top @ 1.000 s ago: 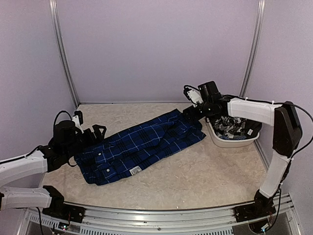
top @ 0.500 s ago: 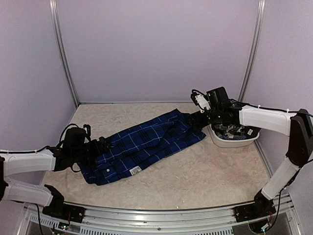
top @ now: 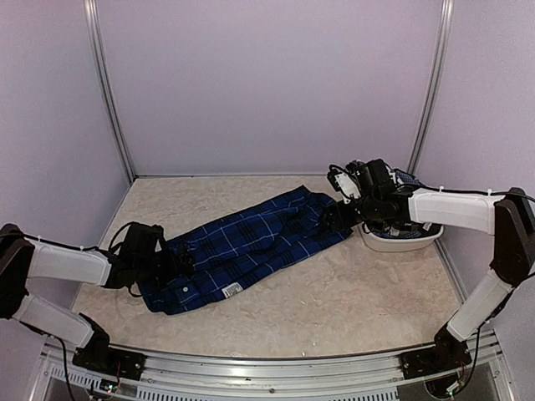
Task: Fold and stack the long sleeve shirts
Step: Rotate the rectangle-folded shirt at the center of the board.
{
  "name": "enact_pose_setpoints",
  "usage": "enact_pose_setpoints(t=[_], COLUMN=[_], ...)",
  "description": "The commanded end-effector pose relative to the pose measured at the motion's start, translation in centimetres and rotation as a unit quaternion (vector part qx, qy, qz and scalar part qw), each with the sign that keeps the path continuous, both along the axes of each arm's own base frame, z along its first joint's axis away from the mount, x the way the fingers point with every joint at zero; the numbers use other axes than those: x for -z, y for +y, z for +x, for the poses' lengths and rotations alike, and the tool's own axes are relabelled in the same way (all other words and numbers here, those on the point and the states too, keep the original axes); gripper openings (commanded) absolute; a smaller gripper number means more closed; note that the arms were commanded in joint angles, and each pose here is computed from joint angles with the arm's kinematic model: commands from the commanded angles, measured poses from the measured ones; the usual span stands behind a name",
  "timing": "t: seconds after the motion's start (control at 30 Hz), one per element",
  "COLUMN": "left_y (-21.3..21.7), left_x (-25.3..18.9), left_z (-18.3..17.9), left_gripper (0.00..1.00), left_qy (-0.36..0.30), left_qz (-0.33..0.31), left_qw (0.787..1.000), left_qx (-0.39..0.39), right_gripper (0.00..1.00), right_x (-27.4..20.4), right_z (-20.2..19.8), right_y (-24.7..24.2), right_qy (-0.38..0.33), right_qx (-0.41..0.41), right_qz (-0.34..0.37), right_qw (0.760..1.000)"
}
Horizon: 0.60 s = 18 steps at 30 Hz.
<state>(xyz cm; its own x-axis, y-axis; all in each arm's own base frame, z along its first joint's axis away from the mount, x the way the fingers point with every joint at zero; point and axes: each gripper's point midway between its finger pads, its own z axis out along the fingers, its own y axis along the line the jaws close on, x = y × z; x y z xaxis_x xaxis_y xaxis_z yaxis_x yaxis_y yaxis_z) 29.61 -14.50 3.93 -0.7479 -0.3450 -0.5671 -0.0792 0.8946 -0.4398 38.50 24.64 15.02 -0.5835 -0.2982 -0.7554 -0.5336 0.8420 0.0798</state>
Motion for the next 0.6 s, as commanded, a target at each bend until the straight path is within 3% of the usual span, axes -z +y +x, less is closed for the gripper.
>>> enact_pose_setpoints(t=[0.0, 0.33, 0.57], left_y=[-1.7, -5.6, -8.5], left_x=[0.9, 1.0, 1.7], left_z=[-1.3, -5.9, -11.7], left_gripper=[0.99, 0.99, 0.99], left_qy=[0.029, 0.059, 0.093], left_qz=[-0.009, -0.003, -0.007], left_qw=[0.999, 0.995, 0.987], left_qx=[0.031, 0.081, 0.13], right_gripper=[0.85, 0.86, 0.87], right_x=[-1.7, -2.0, 1.8], right_z=[-0.5, -0.4, 1.1], right_y=[-0.1, -0.8, -0.8], right_qy=[-0.019, 0.002, 0.057], right_qx=[0.004, 0.018, 0.042], right_qz=[0.009, -0.014, -0.016], right_qw=[1.0, 1.0, 0.997])
